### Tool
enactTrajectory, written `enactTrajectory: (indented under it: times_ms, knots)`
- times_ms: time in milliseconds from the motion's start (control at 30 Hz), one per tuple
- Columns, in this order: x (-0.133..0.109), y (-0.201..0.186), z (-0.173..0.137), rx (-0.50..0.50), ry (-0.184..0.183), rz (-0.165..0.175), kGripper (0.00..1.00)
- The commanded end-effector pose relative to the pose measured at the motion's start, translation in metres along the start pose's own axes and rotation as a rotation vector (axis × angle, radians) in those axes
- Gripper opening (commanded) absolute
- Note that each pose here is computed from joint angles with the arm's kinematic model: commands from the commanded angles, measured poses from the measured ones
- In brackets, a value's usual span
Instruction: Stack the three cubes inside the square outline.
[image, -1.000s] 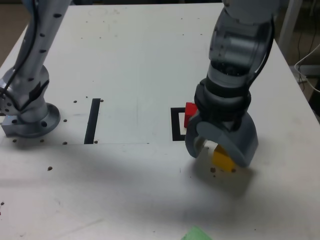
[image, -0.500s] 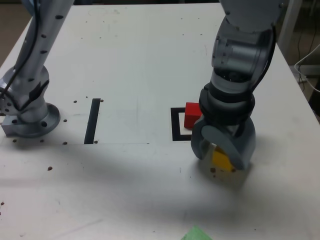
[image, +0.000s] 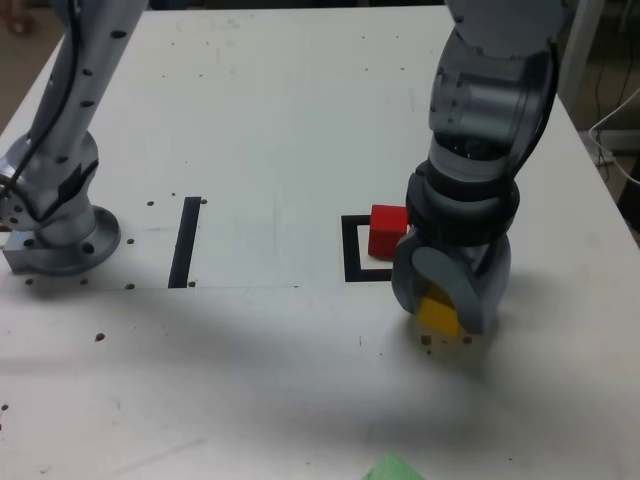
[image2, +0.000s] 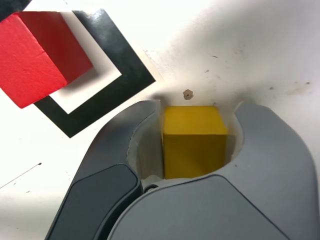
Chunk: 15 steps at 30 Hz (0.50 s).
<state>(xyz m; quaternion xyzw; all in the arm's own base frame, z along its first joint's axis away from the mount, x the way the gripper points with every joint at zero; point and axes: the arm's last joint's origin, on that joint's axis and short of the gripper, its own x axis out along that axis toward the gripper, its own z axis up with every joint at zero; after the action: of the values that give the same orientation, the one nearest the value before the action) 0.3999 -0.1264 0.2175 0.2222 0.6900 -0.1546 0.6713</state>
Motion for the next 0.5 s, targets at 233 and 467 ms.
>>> enactTrajectory:
  times_ms: [233, 467]
  knots:
    - [-0.011, -0.002, -0.001, 0.024, -0.023, -0.016, 0.28]
    - [-0.059, 0.005, -0.026, 0.011, -0.04, 0.029, 0.28]
